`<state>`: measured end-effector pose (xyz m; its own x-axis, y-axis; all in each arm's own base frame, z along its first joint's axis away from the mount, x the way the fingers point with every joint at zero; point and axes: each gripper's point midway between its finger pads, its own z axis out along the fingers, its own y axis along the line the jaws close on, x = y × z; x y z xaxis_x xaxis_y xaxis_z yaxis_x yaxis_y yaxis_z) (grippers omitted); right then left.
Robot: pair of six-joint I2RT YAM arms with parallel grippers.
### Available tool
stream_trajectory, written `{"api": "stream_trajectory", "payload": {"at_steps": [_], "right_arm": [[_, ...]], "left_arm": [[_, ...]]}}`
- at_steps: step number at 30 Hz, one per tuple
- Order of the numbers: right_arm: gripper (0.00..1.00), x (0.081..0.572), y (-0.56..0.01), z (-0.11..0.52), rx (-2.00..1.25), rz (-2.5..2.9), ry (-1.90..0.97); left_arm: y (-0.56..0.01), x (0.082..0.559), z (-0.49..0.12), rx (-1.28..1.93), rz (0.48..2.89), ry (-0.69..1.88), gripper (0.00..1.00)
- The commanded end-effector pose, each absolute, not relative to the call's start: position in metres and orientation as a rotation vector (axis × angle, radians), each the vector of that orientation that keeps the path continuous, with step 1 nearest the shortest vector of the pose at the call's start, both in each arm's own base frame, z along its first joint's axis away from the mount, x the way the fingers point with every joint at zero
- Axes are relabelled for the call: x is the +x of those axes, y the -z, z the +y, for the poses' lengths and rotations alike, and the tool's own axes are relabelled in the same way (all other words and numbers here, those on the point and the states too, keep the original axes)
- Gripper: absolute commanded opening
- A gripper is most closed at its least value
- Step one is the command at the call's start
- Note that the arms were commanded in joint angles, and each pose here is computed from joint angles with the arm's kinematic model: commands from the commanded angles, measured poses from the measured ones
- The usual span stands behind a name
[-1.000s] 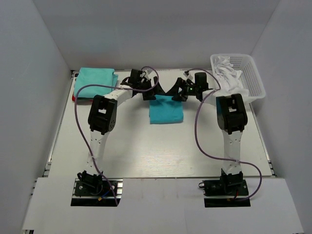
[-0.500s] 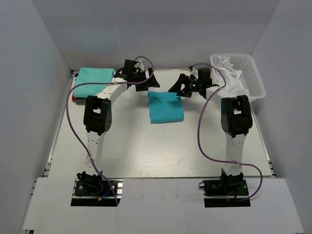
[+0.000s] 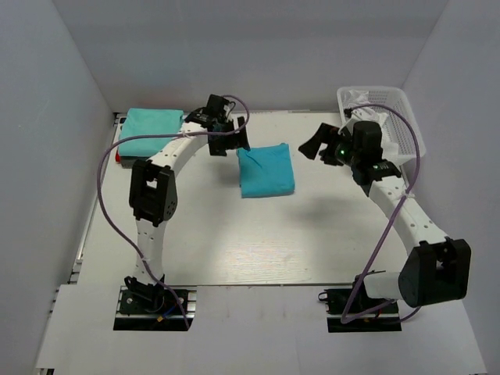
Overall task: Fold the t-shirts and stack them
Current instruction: Put the neatly folded tshirt into the corner of the board with the left arm
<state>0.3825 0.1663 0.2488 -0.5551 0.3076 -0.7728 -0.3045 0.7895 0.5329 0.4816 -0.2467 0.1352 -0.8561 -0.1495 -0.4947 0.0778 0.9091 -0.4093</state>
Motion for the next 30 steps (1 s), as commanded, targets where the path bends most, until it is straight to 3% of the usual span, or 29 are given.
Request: {"api": "stream_trajectory", "payload": {"at_steps": [1, 10, 14, 15, 18, 27, 30], "right_arm": [[0.9, 0.363, -0.222, 0.144, 0.09, 2.119, -0.676], [0.9, 0.337, -0.214, 0.129, 0.105, 2.166, -0.609], [0.9, 0.326, -0.197, 0.125, 0.122, 2.22, -0.591], [0.9, 0.324, -0.196, 0.125, 0.119, 2.222, -0.591], [0.9, 0.32, -0.193, 0.122, 0.131, 2.224, -0.577], [0.9, 0.321, -0.193, 0.117, 0.143, 2.214, -0.549], [0.9, 0.32, -0.186, 0.118, 0.145, 2.228, -0.55]], "left_arm": [[-0.089, 0.454, -0.246, -0.062, 2.689, 0.427, 1.0], [-0.023, 0.437, -0.259, -0.046, 2.798, 0.31, 0.97], [-0.002, 0.438, -0.256, -0.064, 2.819, 0.231, 0.84], [-0.001, 0.439, -0.256, -0.064, 2.826, 0.226, 0.73], [0.006, 0.44, -0.257, -0.056, 2.823, 0.187, 0.62], [0.045, 0.424, -0.261, 0.01, 2.87, 0.081, 0.5], [0.05, 0.424, -0.272, 0.051, 2.868, 0.086, 0.42]]}}
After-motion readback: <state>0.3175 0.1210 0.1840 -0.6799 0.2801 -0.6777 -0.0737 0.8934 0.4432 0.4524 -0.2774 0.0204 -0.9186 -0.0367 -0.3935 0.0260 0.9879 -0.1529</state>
